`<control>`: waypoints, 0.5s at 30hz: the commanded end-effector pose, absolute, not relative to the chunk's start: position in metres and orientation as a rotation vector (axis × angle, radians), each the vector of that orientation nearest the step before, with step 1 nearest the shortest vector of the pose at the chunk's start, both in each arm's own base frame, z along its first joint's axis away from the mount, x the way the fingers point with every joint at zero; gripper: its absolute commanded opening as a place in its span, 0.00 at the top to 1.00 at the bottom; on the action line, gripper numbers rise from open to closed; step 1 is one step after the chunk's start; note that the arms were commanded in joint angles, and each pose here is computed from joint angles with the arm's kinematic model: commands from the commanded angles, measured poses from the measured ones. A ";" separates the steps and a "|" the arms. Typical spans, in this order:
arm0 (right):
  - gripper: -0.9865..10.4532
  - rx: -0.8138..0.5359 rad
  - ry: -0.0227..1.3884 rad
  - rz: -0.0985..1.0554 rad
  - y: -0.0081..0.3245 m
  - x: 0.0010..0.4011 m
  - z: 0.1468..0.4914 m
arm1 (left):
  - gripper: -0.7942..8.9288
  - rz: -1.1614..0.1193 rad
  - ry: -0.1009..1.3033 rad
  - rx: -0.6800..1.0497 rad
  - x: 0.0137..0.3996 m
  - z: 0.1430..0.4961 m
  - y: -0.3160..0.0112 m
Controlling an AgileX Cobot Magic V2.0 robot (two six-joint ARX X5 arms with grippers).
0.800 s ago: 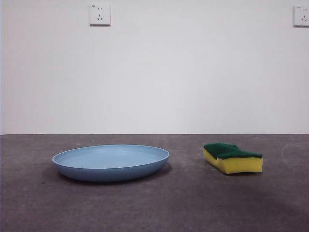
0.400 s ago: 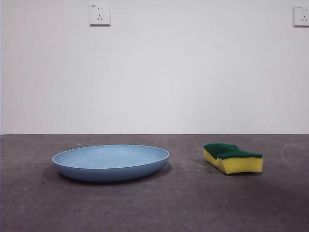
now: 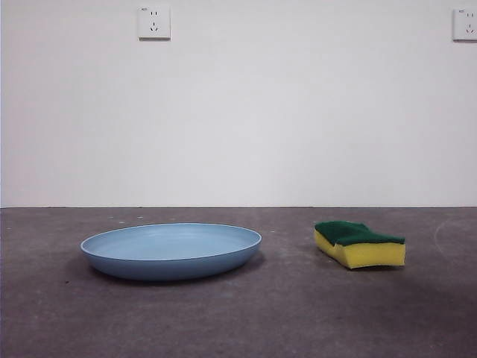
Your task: Pick up the plate,pick up the cloth,clean the plate with the cloth
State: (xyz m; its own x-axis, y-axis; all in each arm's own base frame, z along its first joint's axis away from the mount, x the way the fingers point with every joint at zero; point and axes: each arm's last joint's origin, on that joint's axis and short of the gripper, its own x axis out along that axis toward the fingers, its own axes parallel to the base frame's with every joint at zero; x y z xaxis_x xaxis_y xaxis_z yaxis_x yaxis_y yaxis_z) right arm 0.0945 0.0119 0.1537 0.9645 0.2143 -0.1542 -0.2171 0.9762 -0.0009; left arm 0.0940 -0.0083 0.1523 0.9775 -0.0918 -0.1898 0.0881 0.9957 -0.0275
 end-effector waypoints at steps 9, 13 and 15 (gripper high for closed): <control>0.93 0.013 0.175 0.208 0.012 0.095 0.148 | 0.92 -0.085 0.201 -0.015 0.095 0.148 -0.008; 0.93 0.013 0.175 0.208 0.012 0.095 0.148 | 0.92 -0.085 0.202 -0.015 0.095 0.148 -0.008; 0.93 0.013 0.175 0.208 0.012 0.095 0.148 | 0.92 -0.085 0.202 -0.015 0.095 0.148 -0.008</control>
State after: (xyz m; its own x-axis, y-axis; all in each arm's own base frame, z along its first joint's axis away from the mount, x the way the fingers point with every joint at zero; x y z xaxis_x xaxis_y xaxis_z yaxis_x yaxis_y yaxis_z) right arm 0.0946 0.0118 0.1537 0.9652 0.2102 -0.1554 -0.2102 0.9775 0.0167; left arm 0.0940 -0.0083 0.1523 0.9776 -0.0914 -0.1898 0.0878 0.9958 -0.0274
